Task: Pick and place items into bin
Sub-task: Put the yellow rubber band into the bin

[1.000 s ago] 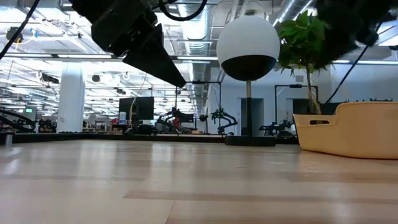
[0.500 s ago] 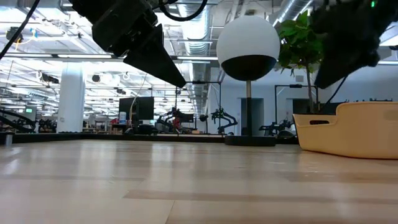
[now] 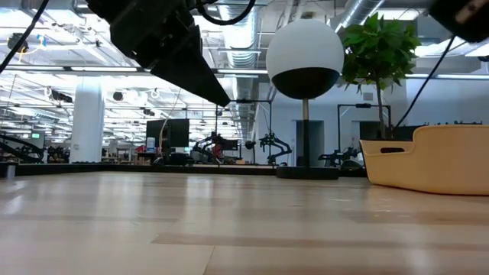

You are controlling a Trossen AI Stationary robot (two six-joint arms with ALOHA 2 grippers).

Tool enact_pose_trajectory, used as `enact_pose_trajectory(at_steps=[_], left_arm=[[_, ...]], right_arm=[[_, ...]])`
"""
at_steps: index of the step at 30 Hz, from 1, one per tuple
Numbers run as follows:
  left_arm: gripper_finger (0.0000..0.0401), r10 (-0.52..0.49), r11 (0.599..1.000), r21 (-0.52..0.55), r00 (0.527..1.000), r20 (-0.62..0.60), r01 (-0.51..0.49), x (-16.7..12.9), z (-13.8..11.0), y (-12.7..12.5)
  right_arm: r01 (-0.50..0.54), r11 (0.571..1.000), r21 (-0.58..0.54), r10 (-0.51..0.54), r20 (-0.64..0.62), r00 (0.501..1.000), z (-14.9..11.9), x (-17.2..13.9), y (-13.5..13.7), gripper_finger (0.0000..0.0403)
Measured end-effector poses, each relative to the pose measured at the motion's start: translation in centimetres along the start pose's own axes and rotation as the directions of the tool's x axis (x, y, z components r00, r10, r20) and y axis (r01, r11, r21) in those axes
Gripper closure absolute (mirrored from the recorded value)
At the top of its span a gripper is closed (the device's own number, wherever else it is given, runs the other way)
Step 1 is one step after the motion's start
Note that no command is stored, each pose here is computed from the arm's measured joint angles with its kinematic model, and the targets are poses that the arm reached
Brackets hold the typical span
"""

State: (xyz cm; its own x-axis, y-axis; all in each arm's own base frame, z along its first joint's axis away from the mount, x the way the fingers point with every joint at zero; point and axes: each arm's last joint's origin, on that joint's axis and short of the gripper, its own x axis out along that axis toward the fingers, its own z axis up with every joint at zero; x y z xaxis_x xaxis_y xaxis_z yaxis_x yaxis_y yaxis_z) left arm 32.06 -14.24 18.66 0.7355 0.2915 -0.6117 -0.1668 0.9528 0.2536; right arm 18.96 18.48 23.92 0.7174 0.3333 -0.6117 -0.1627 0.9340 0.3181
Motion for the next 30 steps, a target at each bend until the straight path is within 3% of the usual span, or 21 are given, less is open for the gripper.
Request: enact_pose_trajectory(at_steps=[5, 12, 17, 30], left_arm=[[0.0319, -0.027, 1.000, -0.008, 1.000, 0.004, 0.027, 0.0, 0.1, -0.1], [0.0319, -0.027, 1.000, -0.014, 1.000, 0.002, 0.027, 0.0, 0.1, -0.1], [0.0319, -0.027, 1.000, -0.014, 1.000, 0.001, 0.027, 0.0, 0.1, -0.1], [0.0319, -0.027, 1.000, -0.014, 1.000, 0.000, 0.027, 0.0, 0.1, -0.1]], right_arm=[[0.043, 0.990, -0.132, -0.059, -0.119, 0.991, -2.7, 3.5, 0.6, 0.0296], [0.001, 0.992, -0.129, -0.036, -0.265, 0.964, -5.0, 7.7, 0.2, 0.0296], [0.038, 0.990, -0.136, -0.083, -0.341, 0.936, -6.2, 10.0, -0.7, 0.0296], [0.068, 0.979, -0.191, -0.142, -0.410, 0.901, -7.0, 12.2, -1.3, 0.0296]])
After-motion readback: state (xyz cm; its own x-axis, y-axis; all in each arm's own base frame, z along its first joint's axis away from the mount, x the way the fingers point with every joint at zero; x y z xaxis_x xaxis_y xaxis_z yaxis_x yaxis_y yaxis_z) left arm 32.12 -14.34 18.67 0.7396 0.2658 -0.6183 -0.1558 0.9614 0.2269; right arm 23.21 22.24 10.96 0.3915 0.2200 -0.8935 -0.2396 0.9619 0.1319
